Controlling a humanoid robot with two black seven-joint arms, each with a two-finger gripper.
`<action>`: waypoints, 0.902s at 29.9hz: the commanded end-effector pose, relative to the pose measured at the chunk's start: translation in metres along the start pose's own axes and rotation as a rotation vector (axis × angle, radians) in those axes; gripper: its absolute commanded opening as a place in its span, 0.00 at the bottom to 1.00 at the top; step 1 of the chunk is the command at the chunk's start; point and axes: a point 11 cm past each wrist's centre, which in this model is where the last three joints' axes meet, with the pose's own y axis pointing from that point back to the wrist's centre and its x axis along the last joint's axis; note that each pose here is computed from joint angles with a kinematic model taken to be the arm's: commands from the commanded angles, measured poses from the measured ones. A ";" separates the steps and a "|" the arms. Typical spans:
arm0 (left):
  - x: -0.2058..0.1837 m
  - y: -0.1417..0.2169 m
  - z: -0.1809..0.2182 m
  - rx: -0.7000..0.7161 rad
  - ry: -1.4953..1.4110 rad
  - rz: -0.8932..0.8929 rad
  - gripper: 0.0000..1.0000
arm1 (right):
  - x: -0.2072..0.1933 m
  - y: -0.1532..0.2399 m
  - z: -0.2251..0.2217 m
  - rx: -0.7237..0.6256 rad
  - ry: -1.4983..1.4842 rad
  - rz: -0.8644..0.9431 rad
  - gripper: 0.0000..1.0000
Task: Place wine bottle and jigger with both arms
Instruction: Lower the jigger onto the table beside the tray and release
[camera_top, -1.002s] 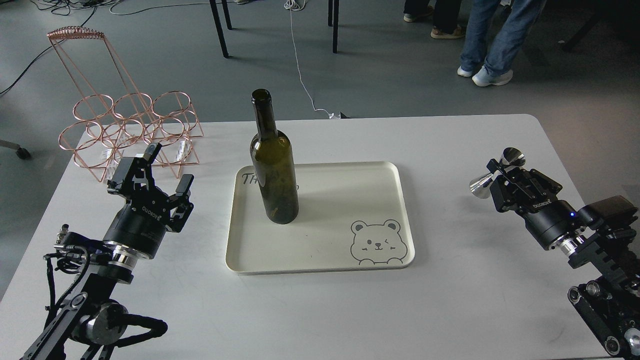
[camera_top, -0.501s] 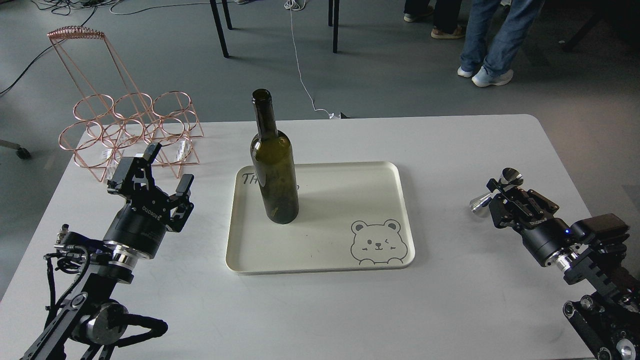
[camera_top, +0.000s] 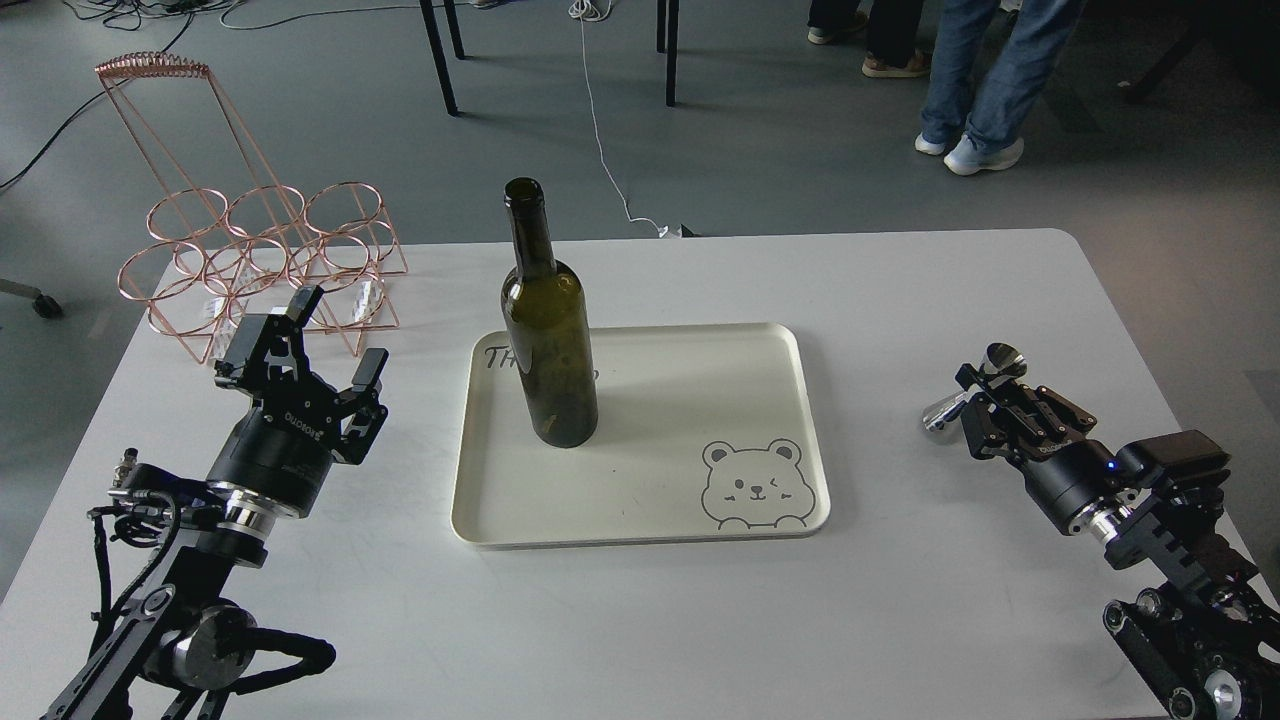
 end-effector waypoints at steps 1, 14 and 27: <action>-0.001 0.000 0.001 -0.002 0.000 -0.002 0.98 | 0.000 0.000 0.000 0.002 0.005 -0.004 0.49; -0.001 0.000 0.000 -0.003 0.003 -0.001 0.98 | 0.009 0.003 -0.006 0.038 0.020 0.011 0.96; -0.004 -0.001 0.002 -0.006 0.007 -0.022 0.98 | 0.012 0.077 0.012 0.048 0.113 -0.090 0.99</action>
